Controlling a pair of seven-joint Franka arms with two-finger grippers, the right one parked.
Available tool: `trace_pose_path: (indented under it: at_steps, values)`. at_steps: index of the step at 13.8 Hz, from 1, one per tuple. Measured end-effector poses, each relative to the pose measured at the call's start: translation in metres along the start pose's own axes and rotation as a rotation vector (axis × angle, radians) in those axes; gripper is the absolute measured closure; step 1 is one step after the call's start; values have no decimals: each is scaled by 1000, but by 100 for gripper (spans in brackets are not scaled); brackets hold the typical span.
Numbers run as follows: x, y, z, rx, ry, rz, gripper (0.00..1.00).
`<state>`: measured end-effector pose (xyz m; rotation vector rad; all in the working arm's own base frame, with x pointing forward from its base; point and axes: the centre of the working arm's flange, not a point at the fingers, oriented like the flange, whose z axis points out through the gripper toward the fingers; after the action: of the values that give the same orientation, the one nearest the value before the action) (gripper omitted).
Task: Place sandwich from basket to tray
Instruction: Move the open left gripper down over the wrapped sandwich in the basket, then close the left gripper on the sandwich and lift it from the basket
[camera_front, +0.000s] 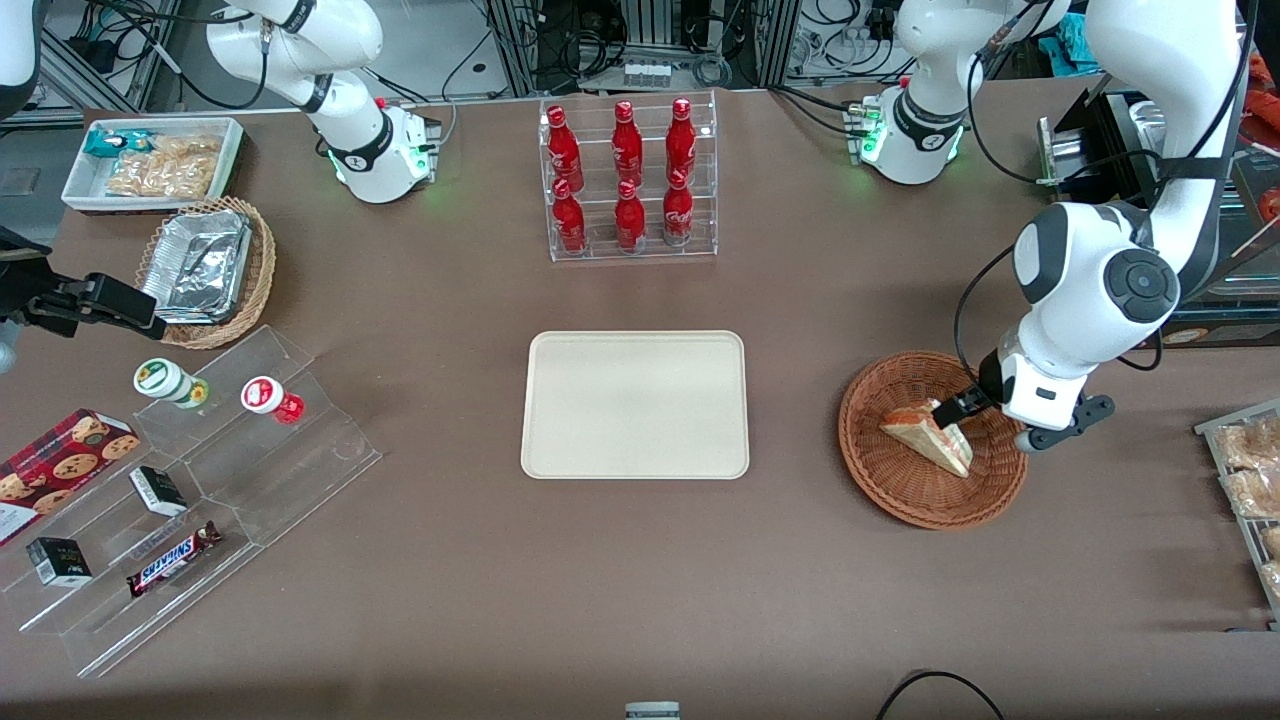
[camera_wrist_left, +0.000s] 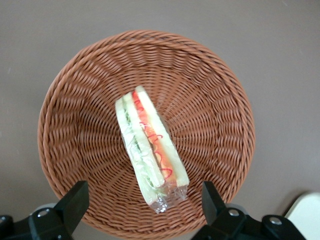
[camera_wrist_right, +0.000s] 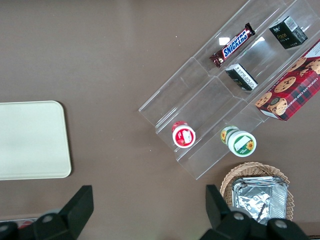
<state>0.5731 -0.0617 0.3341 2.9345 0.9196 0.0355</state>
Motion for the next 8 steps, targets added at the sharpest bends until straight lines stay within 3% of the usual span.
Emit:
trace_pose_path:
  at_steps: [3,8]
  values:
    - [-2,1,1,2,-3,-288,0]
    - [-3,0,18,21,-28,-539,0]
